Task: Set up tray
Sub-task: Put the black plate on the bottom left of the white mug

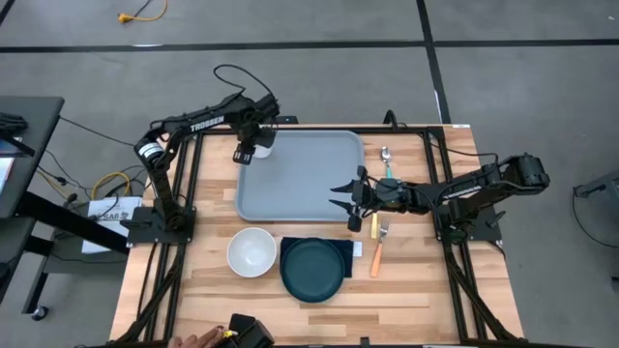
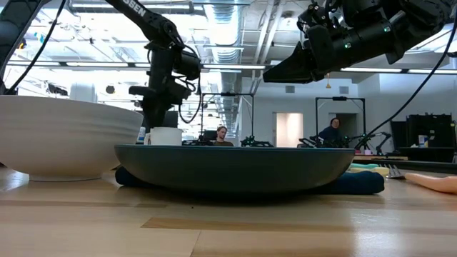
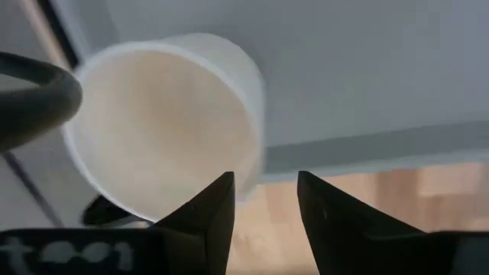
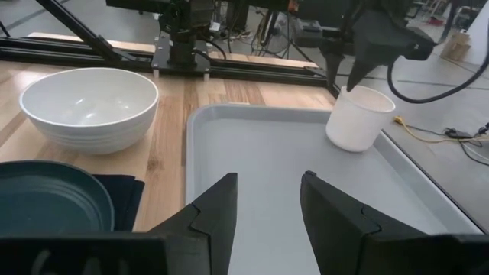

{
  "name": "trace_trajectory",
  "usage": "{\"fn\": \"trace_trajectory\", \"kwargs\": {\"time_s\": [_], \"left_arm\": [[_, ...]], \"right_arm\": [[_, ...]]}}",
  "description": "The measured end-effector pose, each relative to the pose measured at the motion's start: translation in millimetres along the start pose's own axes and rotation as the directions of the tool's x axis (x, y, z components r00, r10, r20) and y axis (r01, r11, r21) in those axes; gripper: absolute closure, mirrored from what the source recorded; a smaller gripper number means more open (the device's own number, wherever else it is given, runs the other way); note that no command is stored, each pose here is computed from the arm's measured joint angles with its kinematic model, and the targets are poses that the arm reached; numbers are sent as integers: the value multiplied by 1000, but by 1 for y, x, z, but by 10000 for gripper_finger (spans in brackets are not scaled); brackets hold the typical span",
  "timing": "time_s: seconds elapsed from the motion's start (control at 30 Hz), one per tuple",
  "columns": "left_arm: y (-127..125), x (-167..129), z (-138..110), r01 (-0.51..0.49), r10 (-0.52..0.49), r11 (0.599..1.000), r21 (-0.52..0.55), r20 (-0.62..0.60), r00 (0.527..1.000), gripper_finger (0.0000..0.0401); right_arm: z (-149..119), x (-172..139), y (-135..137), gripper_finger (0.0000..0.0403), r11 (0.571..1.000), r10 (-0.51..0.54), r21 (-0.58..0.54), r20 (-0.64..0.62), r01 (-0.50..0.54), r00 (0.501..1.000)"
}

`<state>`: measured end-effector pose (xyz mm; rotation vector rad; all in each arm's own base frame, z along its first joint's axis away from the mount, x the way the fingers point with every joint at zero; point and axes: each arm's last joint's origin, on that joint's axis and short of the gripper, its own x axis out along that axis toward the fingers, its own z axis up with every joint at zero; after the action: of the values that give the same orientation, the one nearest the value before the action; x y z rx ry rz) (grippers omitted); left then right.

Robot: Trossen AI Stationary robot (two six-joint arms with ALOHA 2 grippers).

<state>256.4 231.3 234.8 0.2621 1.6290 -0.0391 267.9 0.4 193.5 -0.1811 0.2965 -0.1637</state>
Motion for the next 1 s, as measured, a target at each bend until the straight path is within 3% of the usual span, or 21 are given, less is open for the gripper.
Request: {"fn": "trace_trajectory", "kwargs": {"time_s": [0.27, 0.33, 0.4, 0.47, 0.53, 0.6, 0.63, 0.73, 0.9, 1.0], "left_arm": [[-3, -35, -2, 182, -175, 982, -56, 113, 978, 269], [-2, -51, -2, 249, -228, 964, -92, 193, 954, 269], [-3, -69, -1, 349, -309, 934, -77, 314, 898, 269], [-8, -89, 0, 476, -436, 879, 37, 468, 769, 269], [-12, -107, 2, 530, -516, 825, 197, 644, 565, 269], [-20, -125, -2, 551, -563, 771, 320, 746, 355, 269], [-24, -133, -5, 529, -571, 765, 367, 766, 295, 269], [-37, -148, -14, 427, -583, 774, 467, 790, 191, 269], [-76, -151, -25, 307, -651, 713, 630, 758, -45, 269], [-104, -138, -29, 252, -689, 674, 694, 714, -126, 269]], "right_arm": [[0, 0, 0, 267, 1000, 0, 0, -1, 0, 1000], [0, 0, 0, 267, 1000, 0, 0, 0, 0, 1000], [0, 0, 0, 267, 1000, 0, 12, 0, 0, 1000], [-1, 1, 1, 267, 999, 1, 53, -5, -1, 1000], [-6, 4, 1, 267, 998, 0, 65, -30, 1, 1000], [-12, 8, 1, 267, 998, 0, 61, -58, 3, 998], [-15, 10, 1, 267, 998, 0, 59, -71, 5, 997], [-21, 16, 1, 267, 998, -6, 57, -92, 11, 996], [-17, 19, 1, 267, 998, -5, 58, -87, 10, 996], [-17, 17, 5, 267, 999, 11, 51, -100, -6, 995]]}}
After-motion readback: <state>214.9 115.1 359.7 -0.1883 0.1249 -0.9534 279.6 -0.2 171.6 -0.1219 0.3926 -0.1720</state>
